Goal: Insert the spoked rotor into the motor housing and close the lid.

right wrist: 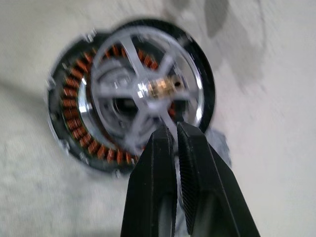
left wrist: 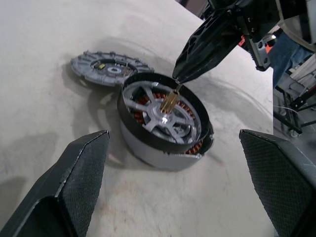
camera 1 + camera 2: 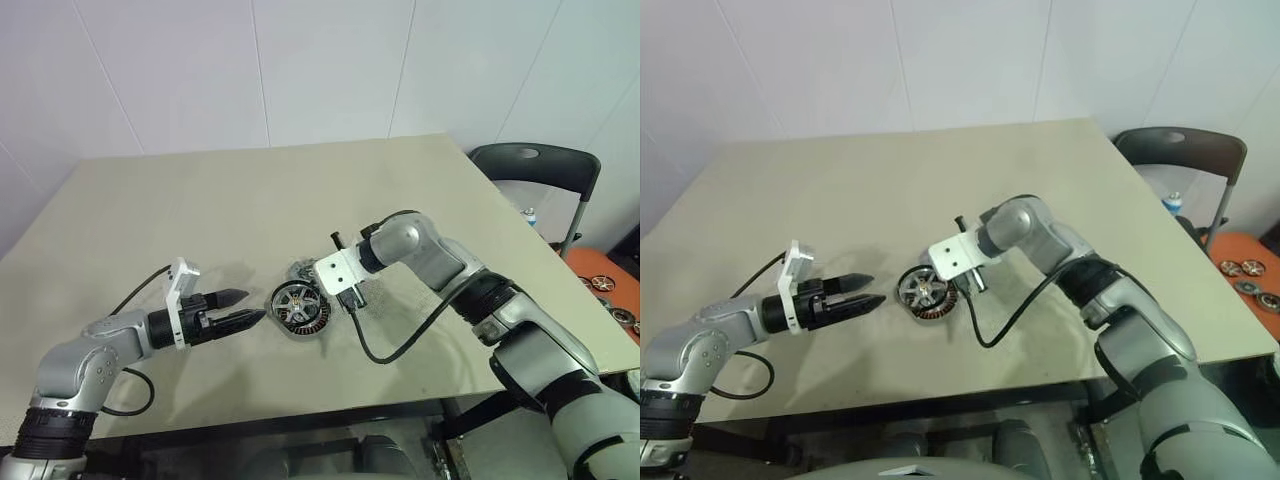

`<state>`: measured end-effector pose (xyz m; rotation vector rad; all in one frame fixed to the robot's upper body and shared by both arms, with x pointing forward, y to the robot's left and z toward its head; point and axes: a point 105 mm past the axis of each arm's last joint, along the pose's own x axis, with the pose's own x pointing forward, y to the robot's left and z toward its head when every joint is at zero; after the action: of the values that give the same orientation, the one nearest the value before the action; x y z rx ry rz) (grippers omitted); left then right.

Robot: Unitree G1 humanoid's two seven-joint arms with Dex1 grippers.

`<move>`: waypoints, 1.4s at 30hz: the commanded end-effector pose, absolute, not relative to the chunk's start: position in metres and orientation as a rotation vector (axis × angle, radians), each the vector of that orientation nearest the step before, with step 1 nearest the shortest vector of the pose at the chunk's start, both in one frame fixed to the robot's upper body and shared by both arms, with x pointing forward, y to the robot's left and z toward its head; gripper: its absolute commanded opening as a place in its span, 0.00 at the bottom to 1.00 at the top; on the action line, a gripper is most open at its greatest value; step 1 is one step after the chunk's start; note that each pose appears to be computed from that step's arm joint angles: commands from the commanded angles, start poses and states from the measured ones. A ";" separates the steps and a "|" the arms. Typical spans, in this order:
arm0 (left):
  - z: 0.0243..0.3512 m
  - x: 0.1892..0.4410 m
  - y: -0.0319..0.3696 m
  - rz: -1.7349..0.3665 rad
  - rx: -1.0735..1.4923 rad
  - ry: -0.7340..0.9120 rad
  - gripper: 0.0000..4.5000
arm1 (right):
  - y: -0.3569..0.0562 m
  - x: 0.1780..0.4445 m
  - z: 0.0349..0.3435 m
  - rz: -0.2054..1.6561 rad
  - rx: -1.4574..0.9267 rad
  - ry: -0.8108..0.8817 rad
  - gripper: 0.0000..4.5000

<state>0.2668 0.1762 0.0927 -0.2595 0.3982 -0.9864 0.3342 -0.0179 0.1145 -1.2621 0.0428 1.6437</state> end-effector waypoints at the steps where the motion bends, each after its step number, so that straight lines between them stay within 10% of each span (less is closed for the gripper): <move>1: 0.104 0.267 0.177 -0.984 -0.223 0.343 1.00 | -0.016 0.338 0.135 1.631 -1.264 -0.006 0.06; 42: 0.101 0.271 0.170 -0.940 -0.211 0.329 1.00 | -0.032 0.321 0.120 1.729 -1.467 -0.031 0.06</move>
<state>0.2700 0.1694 0.0890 -0.2405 0.3782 -0.9414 0.3198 -0.0366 0.1100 -1.4306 0.0159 1.7305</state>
